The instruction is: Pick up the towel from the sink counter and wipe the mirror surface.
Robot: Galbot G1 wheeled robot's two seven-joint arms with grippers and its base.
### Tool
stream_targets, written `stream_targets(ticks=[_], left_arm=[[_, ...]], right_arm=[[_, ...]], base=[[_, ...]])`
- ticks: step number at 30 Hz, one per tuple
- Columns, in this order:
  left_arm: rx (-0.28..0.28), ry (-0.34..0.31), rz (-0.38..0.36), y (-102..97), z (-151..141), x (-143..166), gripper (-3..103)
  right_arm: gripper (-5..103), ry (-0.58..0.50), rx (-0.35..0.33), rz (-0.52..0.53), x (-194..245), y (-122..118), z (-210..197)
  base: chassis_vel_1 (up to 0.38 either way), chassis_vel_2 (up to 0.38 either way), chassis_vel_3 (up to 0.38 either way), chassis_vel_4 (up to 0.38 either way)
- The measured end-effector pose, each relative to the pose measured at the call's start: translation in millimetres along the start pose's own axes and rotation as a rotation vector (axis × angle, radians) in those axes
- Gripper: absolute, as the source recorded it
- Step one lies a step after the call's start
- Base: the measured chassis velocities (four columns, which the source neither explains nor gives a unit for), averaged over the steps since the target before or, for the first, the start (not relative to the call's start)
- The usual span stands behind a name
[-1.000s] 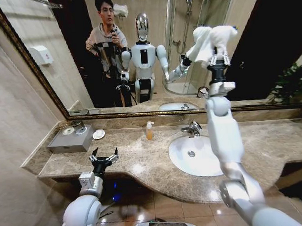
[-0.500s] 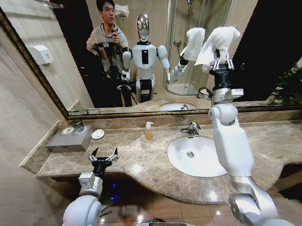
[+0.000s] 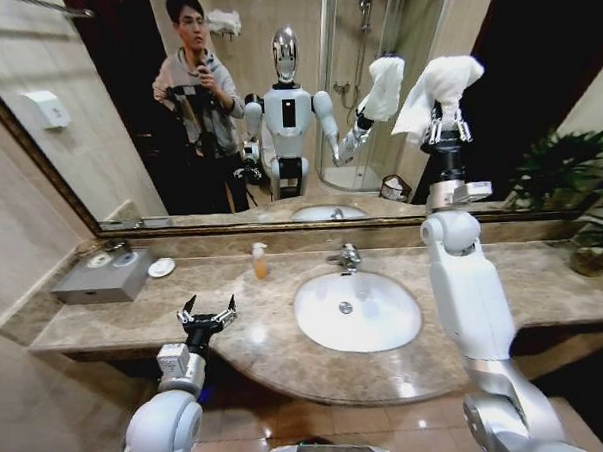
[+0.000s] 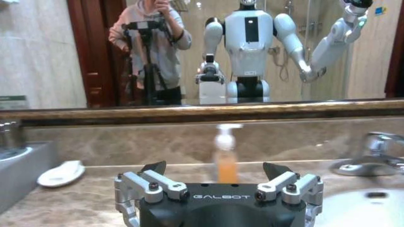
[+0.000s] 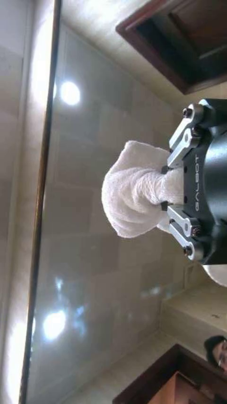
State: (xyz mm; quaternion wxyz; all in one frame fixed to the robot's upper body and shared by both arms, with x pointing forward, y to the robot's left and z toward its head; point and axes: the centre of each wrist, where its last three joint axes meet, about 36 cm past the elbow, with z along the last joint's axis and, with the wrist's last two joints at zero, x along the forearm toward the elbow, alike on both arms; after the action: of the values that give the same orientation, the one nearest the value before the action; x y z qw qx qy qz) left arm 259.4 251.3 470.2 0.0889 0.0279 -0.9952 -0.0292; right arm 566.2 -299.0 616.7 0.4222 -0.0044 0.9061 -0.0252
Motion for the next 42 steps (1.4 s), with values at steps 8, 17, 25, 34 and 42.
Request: stream_targets(ticks=[8, 17, 25, 34, 42], left_arm=[[0.000, 0.000, 0.000, -0.1, 0, 0, 100], [0.000, 0.000, 0.000, 0.0, 0, 0, 100], [0.001, 0.000, 0.000, -0.1, 0, 0, 100], [0.000, 0.000, 0.000, 0.1, 0, 0, 100], [0.000, 0.000, 0.000, 0.0, 0, 0, 100]], right_arm=[[15, 0.007, 0.004, 0.002, 2, -4, 1], [15, 0.006, 0.005, 0.001, -1, -9, 2], [15, -0.033, -0.006, -0.005, -38, -30, 12], [15, -0.097, 0.002, -0.029, -90, -44, 18], [15, -0.141, -0.010, -0.011, -146, -31, 29]], base=[[-0.351, -0.353, 0.351, 0.361], [-0.355, -0.377, 0.356, 0.352], [-0.189, -0.260, 0.263, 0.208], [0.044, 0.011, 0.005, -0.013], [0.024, 0.037, -0.013, -0.011]])
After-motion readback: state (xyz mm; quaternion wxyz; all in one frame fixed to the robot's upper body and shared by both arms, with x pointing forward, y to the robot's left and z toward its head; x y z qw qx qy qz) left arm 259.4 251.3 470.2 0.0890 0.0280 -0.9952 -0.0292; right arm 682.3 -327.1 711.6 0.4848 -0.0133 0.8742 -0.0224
